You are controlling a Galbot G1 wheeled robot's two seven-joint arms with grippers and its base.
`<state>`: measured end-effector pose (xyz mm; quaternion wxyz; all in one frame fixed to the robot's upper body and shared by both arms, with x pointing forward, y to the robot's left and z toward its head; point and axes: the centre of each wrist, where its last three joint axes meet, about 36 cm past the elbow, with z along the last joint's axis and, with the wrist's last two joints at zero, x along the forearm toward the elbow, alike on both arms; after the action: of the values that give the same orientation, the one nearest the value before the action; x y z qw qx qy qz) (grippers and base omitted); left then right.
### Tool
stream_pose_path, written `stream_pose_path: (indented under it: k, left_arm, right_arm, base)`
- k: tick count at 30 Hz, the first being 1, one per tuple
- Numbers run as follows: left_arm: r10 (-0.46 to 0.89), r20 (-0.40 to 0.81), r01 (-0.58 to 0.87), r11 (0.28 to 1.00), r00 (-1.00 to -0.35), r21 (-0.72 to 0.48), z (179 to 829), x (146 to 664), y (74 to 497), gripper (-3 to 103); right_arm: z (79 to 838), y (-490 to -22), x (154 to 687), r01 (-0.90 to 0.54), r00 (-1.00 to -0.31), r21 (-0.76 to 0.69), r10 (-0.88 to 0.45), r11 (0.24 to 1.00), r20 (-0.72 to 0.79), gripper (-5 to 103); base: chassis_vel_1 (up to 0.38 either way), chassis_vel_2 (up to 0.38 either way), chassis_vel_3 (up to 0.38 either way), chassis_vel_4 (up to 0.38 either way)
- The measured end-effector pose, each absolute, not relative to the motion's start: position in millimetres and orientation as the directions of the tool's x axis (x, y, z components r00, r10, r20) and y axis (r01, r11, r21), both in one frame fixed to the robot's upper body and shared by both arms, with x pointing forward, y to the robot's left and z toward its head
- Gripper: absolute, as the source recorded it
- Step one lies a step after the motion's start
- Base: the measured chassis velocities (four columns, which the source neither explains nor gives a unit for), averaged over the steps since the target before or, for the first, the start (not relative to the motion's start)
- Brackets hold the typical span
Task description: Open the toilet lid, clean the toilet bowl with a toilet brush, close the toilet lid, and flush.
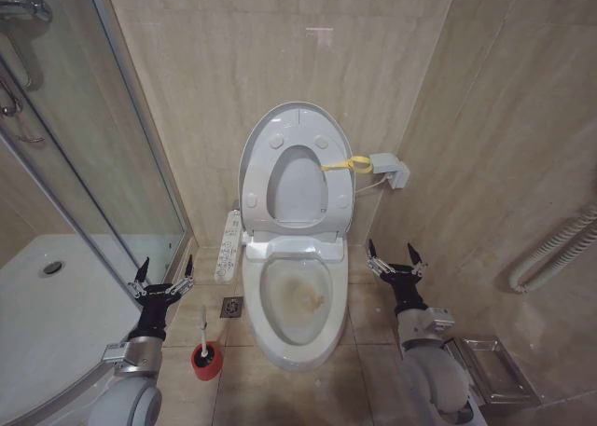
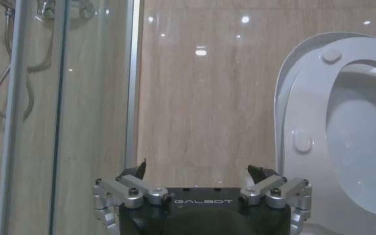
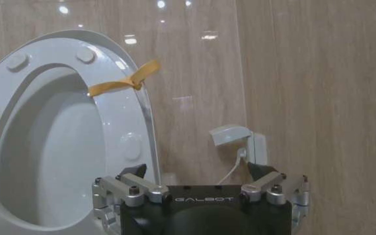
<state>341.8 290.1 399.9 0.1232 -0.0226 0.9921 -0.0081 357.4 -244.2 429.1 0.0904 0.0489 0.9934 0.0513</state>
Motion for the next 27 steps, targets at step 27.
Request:
stream_pose_path:
  k: [27]
  left_arm:
    - [-0.166,-0.138,-0.181,0.977,-0.976,0.111,432,266,232,100]
  right_arm:
    - [429,-244,357,0.088,-0.979,0.111,0.106,0.99,-0.175,100]
  base:
    - [0.0,0.0,0.0,0.0]
